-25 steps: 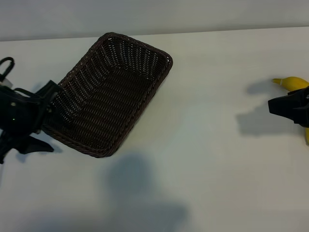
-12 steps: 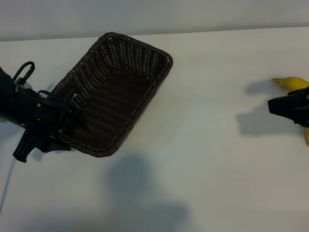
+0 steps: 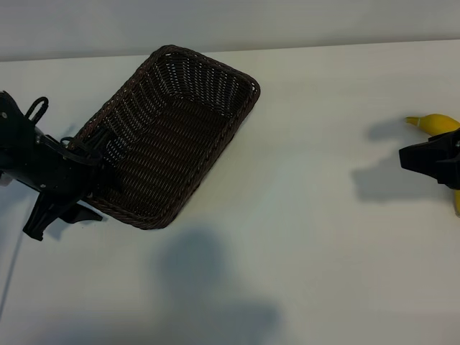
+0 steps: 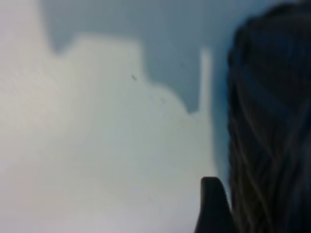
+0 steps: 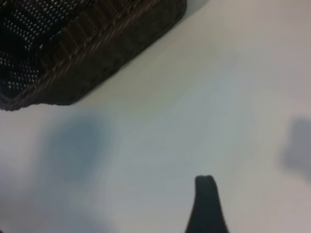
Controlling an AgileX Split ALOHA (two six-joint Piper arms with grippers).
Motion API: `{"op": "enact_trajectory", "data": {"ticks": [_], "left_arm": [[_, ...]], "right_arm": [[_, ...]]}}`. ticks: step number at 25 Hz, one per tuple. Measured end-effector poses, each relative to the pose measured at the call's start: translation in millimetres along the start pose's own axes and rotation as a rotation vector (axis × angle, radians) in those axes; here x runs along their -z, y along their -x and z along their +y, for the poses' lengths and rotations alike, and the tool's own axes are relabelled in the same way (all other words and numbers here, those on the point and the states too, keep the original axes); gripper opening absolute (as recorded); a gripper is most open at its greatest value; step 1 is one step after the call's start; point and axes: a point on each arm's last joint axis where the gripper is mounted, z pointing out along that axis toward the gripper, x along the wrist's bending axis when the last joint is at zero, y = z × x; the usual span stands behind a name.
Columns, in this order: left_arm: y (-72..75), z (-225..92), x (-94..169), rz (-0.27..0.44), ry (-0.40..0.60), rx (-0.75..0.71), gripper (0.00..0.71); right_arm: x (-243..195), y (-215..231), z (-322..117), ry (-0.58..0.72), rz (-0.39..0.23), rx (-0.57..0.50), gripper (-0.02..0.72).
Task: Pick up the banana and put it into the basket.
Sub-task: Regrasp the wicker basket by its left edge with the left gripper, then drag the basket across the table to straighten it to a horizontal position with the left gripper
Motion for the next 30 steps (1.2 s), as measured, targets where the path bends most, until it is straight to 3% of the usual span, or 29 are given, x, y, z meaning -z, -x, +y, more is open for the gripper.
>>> {"op": "enact_trajectory", "data": {"ticks": [6, 8, 13, 30], "left_arm": [[-0.5, 3, -11, 0.022, -0.002, 0.010, 0.422], [-0.9, 3, -13, 0.029, -0.006, 0.012, 0.371], [-0.6, 4, -15, 0.029, -0.006, 0.020, 0.166], [-0.2, 3, -14, 0.025, -0.012, 0.020, 0.166]], "right_arm": [[0, 0, 0, 0.000, 0.000, 0.000, 0.525], [0, 0, 0, 0.000, 0.000, 0.000, 0.525], [0, 0, 0, 0.000, 0.000, 0.000, 0.525], [0, 0, 0, 0.000, 0.000, 0.000, 0.525]]}}
